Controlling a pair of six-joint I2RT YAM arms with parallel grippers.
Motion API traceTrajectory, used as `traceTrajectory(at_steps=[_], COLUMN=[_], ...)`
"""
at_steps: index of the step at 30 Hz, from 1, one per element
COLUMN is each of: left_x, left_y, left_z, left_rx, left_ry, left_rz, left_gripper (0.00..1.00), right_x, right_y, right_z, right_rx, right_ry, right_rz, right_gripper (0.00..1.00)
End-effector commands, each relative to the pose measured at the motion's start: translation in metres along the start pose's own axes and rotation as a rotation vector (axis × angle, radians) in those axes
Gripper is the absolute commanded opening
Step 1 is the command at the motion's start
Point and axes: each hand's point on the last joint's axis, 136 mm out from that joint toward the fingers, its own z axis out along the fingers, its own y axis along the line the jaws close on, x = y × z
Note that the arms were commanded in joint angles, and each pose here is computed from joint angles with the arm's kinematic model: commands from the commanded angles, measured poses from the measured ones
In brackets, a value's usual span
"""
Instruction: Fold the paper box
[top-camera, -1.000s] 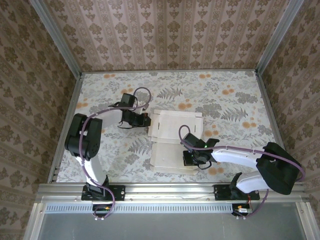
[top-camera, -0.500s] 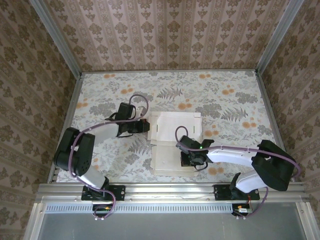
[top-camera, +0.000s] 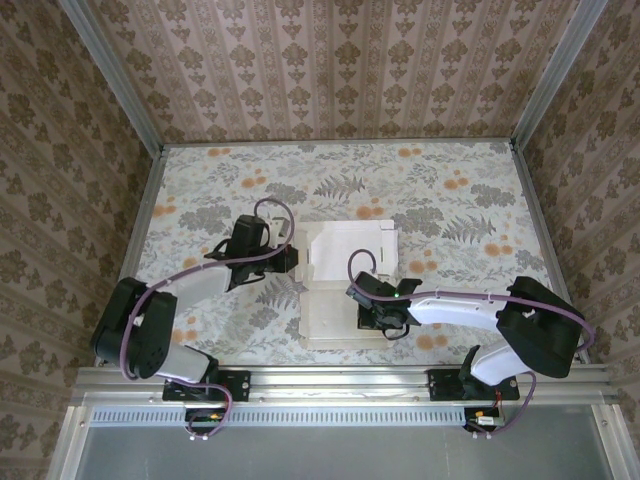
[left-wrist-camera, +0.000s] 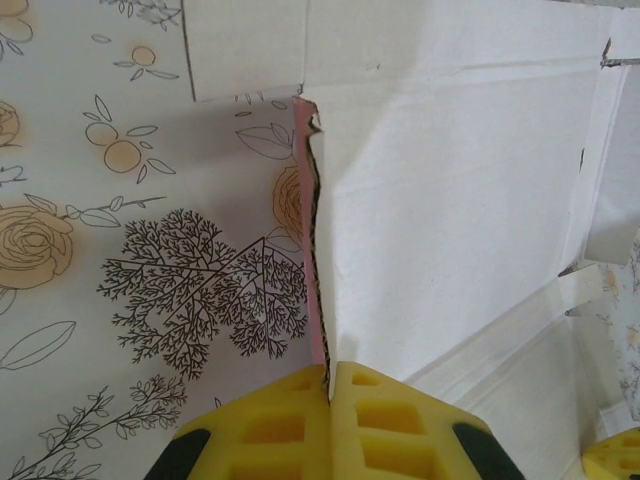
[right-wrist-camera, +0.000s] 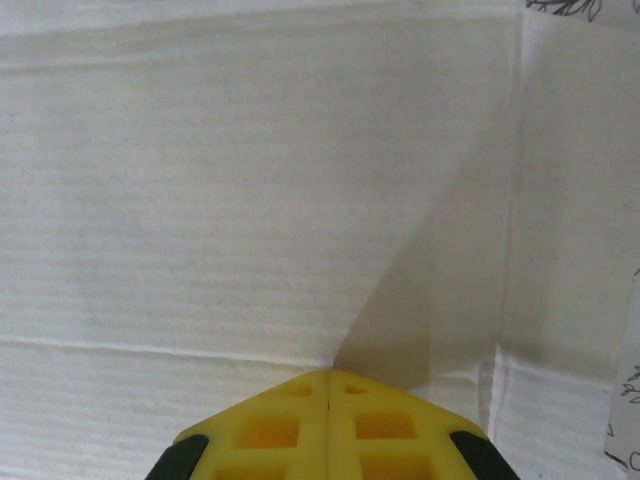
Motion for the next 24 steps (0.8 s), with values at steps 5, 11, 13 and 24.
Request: traceTrajectory(at_steps=[5,11,13,24], left_x=[0.034,0.046,0.052,0.079], left_y=[0.007,0.006,0.006,0.004], left_z=[-0.003,-0.009,-0.010,-0.019], left_rx=[-0.093,-0.143,-0.160,-0.216], left_ry=[0.022,0.003,0.000,-0.010], left_rz=[0.040,0.110,0.144,0.214], left_gripper=[0.00,0.00,0.00,0.00], right_x=[-0.008,-0.007,-0.007,-0.007], right_y=[-0.016,-0.014,-0.012,-0.008], right_z=[0.010,0.011,0.011,0.011], right_rx=[0.057,0.056,0.053,0.044], right_ry=[-0.089,-0.095,-0.096,-0.101], right_rz=[0.058,0.056,0.053,0.047], right_gripper=[0.00,0.00,0.00,0.00])
